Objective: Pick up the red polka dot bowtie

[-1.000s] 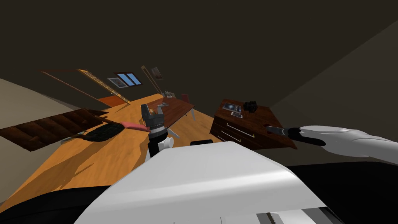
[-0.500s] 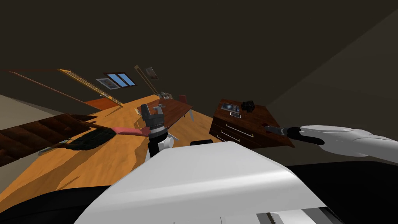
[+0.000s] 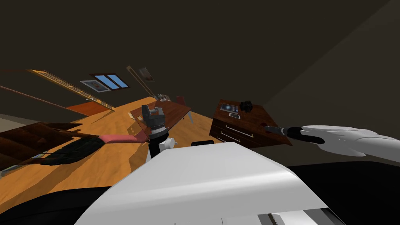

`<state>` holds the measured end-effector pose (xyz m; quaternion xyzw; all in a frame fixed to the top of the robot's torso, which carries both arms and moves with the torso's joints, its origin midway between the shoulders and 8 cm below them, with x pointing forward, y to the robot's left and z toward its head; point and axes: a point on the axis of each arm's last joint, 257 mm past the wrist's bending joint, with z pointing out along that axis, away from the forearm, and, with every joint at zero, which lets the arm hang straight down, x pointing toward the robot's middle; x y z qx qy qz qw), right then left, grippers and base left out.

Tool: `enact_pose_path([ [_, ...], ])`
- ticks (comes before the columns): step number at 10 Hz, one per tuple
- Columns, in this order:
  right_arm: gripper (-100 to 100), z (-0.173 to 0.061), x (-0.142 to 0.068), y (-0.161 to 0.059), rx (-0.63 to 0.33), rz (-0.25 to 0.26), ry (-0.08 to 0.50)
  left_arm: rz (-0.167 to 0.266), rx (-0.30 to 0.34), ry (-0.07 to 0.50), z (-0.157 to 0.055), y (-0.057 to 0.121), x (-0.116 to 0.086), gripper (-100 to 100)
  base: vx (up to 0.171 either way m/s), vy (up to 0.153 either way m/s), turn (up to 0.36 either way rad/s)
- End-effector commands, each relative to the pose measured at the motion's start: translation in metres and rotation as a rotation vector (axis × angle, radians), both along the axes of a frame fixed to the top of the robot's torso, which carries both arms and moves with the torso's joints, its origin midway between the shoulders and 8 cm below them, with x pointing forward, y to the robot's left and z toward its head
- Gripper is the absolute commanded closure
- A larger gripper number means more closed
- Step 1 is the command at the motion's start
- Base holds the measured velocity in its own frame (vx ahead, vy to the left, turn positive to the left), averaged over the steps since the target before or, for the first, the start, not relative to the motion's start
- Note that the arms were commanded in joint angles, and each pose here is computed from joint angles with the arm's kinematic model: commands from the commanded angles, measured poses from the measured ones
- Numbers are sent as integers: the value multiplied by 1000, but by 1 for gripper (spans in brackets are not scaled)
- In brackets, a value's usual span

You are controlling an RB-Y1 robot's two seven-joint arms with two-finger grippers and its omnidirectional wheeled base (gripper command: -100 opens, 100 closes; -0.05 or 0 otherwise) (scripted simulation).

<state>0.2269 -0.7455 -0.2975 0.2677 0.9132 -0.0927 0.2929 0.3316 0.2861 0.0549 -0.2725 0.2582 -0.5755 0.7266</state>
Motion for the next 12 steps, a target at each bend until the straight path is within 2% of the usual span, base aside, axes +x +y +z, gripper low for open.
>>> enact_pose_path([
  [1, 100, 1, 1, 1, -8, 16, 3, 0, 0, 0, 0, 0, 0, 0, 30, 11, -14],
  [2, 100, 2, 3, 8, 0, 31, 3, 0, 0, 0, 0, 0, 0, 0, 67, 9, -190],
  [12, 100, 7, 13, 30, -9, 126, 5, 0, 0, 0, 0, 0, 0, 0, 63, 9, -109],
])
